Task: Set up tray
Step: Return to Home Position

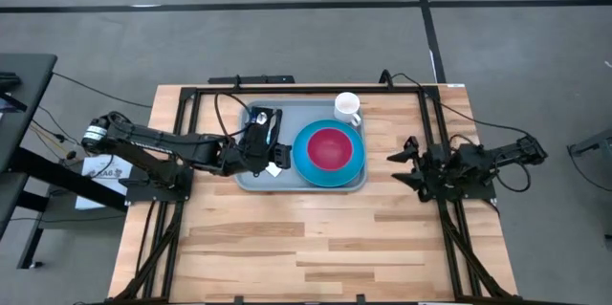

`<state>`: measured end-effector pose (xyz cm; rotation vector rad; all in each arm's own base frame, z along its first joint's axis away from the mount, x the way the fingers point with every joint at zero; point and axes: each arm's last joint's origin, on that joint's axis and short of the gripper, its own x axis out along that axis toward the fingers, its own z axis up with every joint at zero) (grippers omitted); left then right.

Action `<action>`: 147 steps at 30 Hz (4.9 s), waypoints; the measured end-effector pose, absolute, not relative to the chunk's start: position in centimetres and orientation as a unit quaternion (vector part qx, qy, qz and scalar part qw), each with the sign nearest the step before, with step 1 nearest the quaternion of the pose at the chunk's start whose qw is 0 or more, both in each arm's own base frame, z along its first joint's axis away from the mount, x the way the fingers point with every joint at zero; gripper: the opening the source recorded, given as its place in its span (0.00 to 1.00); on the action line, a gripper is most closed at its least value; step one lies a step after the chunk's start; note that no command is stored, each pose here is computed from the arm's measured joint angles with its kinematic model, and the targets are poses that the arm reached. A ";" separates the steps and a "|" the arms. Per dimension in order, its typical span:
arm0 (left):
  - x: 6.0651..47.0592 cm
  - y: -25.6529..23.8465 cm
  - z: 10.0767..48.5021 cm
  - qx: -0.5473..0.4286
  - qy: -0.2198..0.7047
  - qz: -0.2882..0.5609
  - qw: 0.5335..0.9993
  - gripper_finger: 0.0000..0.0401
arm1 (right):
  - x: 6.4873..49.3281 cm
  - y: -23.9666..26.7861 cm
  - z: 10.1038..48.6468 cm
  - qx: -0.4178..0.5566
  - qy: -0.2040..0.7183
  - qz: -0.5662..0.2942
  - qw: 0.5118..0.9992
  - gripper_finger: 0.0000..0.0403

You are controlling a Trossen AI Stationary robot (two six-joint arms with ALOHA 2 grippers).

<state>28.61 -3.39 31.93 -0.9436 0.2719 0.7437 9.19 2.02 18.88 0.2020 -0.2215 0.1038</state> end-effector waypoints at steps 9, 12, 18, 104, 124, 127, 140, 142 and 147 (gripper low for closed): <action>28.6 -3.5 31.9 -0.448 0.138 0.338 0.816 0.30 | 9.4 2.2 17.0 0.065 -0.014 0.064 0.996 0.61; 28.7 -3.6 31.9 -0.451 0.152 0.324 0.818 0.30 | 9.4 2.2 17.0 0.071 -0.010 0.072 0.995 0.61; 29.2 -4.4 32.7 -0.402 0.149 0.264 0.864 0.30 | 9.4 2.2 17.0 0.111 -0.007 0.072 0.991 0.61; 9.2 -3.2 17.1 0.009 -0.021 -0.107 0.994 0.30 | 9.4 2.2 16.9 0.111 -0.005 0.072 0.991 0.61; 9.7 -1.8 17.0 0.012 -0.014 -0.026 0.999 0.30 | 9.4 2.2 16.9 0.111 -0.005 0.072 0.991 0.61; 9.7 -1.8 17.0 0.007 -0.013 -0.026 1.000 0.30 | 9.4 2.3 16.9 0.111 -0.005 0.072 0.991 0.61; 9.7 -1.8 17.0 0.000 -0.013 -0.026 1.000 0.30 | 9.4 2.2 16.9 0.111 -0.005 0.072 0.991 0.61; 9.7 -1.8 17.0 0.000 -0.013 -0.026 1.000 0.30 | 9.4 2.2 16.9 0.111 -0.005 0.072 0.991 0.61; 9.7 -1.8 17.0 0.000 -0.013 -0.026 1.000 0.30 | 9.4 2.2 16.9 0.111 -0.005 0.072 0.991 0.61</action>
